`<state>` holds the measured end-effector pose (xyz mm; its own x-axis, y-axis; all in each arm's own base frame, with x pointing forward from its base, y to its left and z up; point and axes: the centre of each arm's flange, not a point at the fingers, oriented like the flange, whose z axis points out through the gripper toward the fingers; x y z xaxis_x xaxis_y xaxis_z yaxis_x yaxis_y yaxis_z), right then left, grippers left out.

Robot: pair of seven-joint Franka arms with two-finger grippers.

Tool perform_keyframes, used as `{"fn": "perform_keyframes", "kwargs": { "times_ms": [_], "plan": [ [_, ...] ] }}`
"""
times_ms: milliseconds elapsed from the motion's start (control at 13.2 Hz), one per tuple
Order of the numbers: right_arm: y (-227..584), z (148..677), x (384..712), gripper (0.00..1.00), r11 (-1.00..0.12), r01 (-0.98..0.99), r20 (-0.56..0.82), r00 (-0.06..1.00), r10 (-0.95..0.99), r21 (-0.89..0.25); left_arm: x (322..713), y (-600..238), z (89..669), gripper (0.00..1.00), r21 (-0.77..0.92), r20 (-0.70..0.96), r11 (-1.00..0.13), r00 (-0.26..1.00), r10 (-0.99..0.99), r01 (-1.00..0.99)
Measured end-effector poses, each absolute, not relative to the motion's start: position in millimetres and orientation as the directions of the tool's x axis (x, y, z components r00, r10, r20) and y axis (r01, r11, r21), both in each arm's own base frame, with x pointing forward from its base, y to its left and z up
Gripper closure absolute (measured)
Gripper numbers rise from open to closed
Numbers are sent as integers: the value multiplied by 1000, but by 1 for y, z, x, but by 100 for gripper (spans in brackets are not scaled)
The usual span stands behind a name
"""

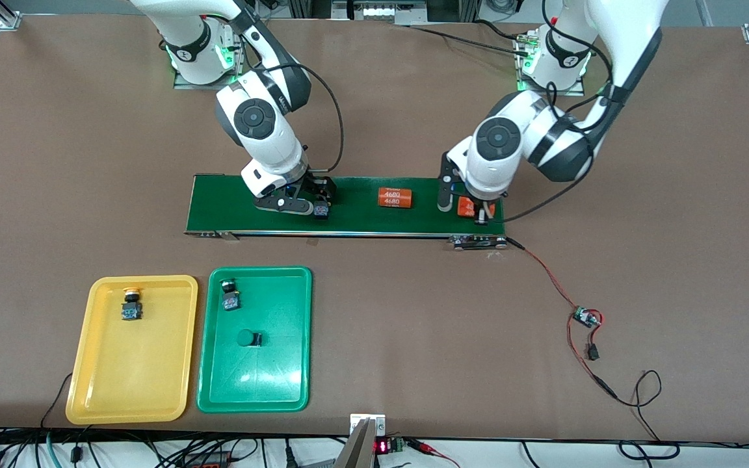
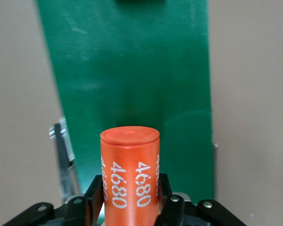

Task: Sort buttons by color to trays
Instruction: 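Carry the button to the yellow tray while the left gripper withdraws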

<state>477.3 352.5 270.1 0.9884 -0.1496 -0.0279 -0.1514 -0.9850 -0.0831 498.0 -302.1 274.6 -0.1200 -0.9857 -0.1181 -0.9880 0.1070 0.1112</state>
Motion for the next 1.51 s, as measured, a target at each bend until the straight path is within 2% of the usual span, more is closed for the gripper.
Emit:
{"fn": "perform_keyframes", "kwargs": {
  "times_ms": [454,530,606,681,757,909,984,1136,1287,1514],
  "plan": [
    [352,252,480,3,-992,-118,-23,993,-117,-50,487,-302,255,50,170,-102,78,-97,-990,-982],
    [353,248,482,11,-992,-117,-25,993,-116,-49,486,-303,255,44,181,-90,64,-81,-993,-981],
    [354,245,484,11,-992,-117,-26,993,-116,-48,486,-304,255,36,191,-75,48,-64,-995,-980],
    [354,245,486,16,-992,-119,-25,993,-118,-49,488,-303,258,28,192,-63,35,-48,-997,-981],
    [353,245,488,27,-991,-122,-24,992,-121,-50,494,-301,265,17,180,-54,23,-34,-998,-983],
    [350,246,492,51,-990,-129,-20,992,-128,-52,518,-279,292,1,122,-45,-29,23,-999,-992],
    [349,247,493,59,-990,-132,-19,991,-131,-51,538,-252,309,0,85,-45,-82,78,-996,-993],
    [343,249,500,59,-989,-141,-11,990,-141,-52,578,-182,335,0,24,-45,-206,205,-978,-978],
    [317,266,529,59,-991,-132,2,991,-133,-34,608,-113,351,0,-16,-40,-331,331,-943,-944],
    [226,337,612,59,-999,-34,-13,999,-34,-4,634,-50,367,0,-44,-1,-539,540,-842,-841]
  ]
}}
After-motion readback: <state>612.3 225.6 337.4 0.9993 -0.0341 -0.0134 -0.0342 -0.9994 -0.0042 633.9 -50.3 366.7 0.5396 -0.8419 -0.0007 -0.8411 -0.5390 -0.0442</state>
